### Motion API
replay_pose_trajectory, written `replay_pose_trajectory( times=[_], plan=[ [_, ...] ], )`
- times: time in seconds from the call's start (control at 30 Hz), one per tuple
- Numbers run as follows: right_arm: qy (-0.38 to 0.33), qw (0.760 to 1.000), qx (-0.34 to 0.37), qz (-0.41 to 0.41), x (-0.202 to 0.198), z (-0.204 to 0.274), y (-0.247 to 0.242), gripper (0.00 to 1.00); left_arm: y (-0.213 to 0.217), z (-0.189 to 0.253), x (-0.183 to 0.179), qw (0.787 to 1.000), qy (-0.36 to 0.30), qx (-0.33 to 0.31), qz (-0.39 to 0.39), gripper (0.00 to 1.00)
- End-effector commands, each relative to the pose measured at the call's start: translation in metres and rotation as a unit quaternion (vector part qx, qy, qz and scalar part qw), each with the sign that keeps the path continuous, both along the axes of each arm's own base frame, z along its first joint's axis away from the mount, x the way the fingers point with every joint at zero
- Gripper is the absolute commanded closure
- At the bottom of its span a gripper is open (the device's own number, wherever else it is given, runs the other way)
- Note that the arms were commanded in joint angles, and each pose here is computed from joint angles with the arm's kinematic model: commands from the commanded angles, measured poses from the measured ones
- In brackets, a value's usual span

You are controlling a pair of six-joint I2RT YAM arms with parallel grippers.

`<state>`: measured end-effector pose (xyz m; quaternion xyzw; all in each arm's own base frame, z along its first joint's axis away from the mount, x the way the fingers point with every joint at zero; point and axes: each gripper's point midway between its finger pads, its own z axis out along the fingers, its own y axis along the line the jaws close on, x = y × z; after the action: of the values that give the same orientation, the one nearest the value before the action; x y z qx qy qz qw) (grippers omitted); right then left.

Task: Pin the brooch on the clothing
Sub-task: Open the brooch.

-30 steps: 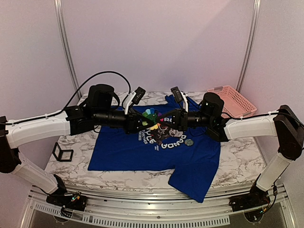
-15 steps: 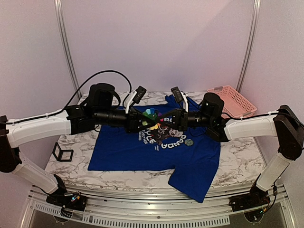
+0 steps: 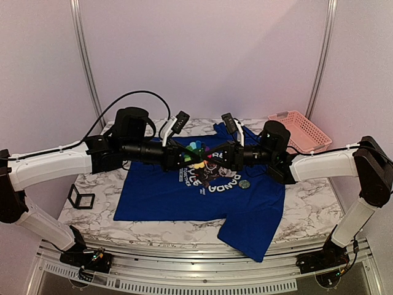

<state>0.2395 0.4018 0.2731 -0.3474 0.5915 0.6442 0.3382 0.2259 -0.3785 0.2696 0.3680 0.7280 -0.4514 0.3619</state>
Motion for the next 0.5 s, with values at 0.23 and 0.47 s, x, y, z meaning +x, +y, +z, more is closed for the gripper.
replay_pose_trajectory(
  times=[0.23, 0.47],
  plan=[
    [0.029, 0.999, -0.016, -0.007, 0.0029, -0.0163, -0.0017, 1.0, -0.009, 0.0221, -0.0117, 0.999, -0.027, -0.03, -0.032, 1.0],
    [0.02, 1.0, -0.015, -0.005, -0.0009, -0.0158, -0.0006, 1.0, -0.0071, 0.0189, -0.0078, 0.999, -0.024, -0.019, -0.02, 0.98]
  ],
)
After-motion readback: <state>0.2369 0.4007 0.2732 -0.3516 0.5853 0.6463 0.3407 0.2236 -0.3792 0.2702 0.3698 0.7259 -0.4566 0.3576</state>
